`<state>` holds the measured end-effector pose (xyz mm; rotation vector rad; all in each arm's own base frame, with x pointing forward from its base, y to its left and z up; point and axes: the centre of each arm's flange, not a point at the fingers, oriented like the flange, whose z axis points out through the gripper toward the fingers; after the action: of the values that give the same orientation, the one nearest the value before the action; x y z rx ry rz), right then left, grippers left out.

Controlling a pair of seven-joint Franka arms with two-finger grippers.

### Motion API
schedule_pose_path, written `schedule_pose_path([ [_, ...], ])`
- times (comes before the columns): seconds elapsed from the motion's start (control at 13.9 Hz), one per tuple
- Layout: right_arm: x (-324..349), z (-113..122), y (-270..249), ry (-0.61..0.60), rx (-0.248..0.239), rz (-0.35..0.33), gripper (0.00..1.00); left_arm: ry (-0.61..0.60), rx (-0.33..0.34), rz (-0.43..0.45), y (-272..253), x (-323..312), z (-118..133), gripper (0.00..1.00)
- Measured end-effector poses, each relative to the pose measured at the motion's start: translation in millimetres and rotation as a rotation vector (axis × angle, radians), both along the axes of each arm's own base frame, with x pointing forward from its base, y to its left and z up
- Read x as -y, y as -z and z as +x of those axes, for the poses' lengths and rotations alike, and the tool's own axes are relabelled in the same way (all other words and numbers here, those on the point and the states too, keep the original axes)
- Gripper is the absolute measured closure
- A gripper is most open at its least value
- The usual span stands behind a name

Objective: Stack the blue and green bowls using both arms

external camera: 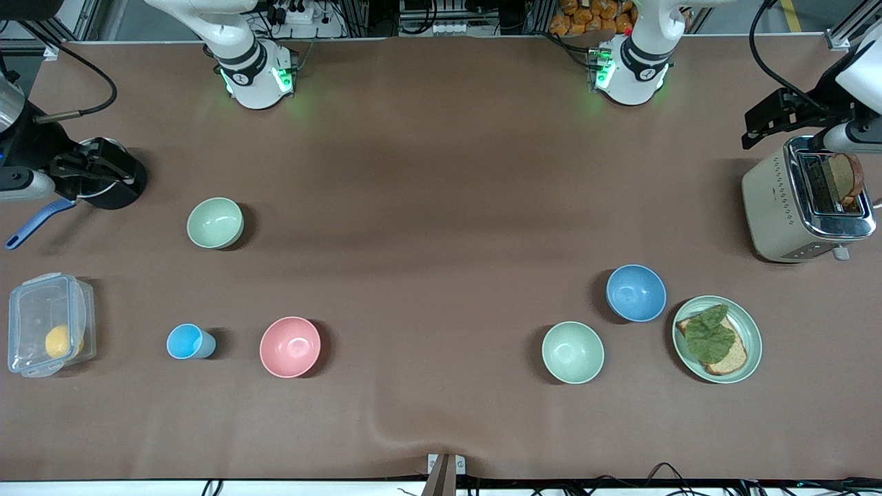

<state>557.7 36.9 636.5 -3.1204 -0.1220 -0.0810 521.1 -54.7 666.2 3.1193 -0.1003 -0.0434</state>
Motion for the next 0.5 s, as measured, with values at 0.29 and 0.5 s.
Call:
schedule_pose_path([
  [0.29,0.2,-0.1,0.1,0.001,-0.001,0.0,0.0,0.0,0.001,0.001,-0.1,-0.1,0.1,0.0],
  [0.5,5.4,-1.1,3.8,0.009,-0.021,-0.001,0.0,0.0,0.001,0.001,-0.1,-0.1,0.1,0.0],
])
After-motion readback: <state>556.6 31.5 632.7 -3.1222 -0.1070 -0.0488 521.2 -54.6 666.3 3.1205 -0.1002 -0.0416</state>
